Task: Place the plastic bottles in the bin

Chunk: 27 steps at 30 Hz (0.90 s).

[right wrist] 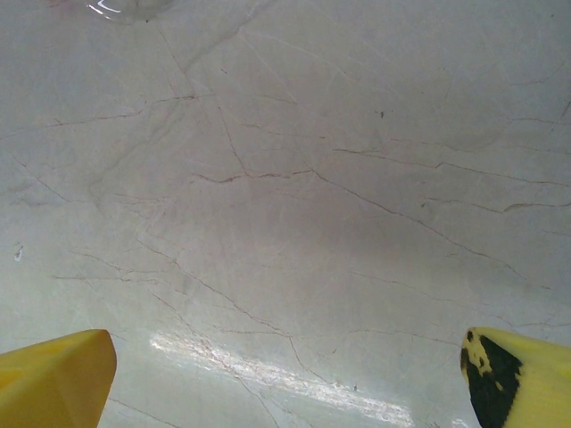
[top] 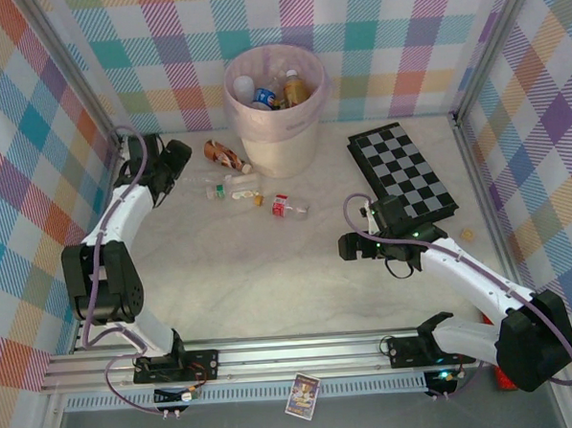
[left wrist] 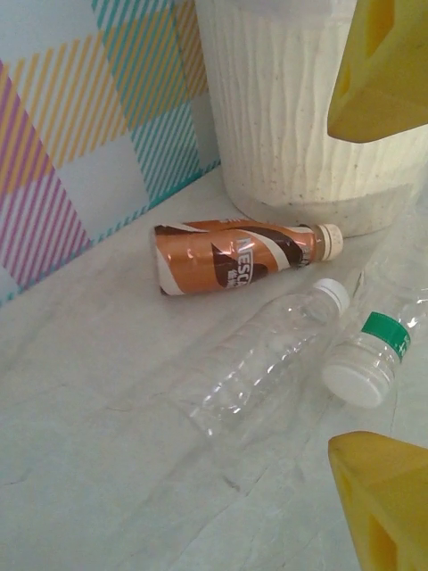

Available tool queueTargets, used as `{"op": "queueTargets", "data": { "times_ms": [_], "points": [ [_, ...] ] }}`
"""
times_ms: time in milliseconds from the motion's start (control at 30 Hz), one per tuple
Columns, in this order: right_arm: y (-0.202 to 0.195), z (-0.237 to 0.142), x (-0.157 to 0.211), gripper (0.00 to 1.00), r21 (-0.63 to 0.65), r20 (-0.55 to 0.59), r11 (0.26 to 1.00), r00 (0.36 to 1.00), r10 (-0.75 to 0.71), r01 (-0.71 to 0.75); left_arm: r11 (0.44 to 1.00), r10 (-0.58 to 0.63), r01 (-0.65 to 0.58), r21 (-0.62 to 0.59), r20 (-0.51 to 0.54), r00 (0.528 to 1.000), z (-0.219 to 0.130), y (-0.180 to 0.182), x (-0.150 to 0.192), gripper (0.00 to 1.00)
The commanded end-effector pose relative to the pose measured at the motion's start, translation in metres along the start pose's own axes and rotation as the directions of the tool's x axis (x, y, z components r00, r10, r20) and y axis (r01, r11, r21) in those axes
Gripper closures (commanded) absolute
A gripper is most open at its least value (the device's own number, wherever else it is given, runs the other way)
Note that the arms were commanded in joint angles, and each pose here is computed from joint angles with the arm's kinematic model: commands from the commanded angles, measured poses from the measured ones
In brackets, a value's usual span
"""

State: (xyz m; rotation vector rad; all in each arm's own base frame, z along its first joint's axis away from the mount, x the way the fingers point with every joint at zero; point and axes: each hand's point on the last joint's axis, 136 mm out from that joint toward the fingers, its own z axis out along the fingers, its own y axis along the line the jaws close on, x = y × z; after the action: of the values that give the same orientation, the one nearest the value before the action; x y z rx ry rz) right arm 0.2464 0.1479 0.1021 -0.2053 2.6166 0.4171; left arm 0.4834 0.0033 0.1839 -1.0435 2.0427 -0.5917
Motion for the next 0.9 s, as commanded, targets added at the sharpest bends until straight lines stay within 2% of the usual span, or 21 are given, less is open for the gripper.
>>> {"op": "queueTargets", "data": {
  "times_ms": [0,367,867],
  "points": [
    [0.003,-0.005,-0.001,0.01,-0.003,0.001,1.0,1.0,0.005,-0.005,0.989,-0.133,0.133,0.069,-0.016,0.991,0.016,0.001,0.005,0.16],
    [0.002,0.0,0.001,0.01,-0.002,-0.007,1.0,1.0,0.01,-0.01,0.953,-0.301,0.304,0.021,-0.076,0.95,0.041,0.037,0.055,0.17],
    [-0.001,0.0,0.005,0.01,0.009,-0.004,1.0,1.0,0.017,-0.017,0.931,-0.355,0.364,0.018,-0.18,0.917,0.069,0.027,0.109,0.18]
  ]
}}
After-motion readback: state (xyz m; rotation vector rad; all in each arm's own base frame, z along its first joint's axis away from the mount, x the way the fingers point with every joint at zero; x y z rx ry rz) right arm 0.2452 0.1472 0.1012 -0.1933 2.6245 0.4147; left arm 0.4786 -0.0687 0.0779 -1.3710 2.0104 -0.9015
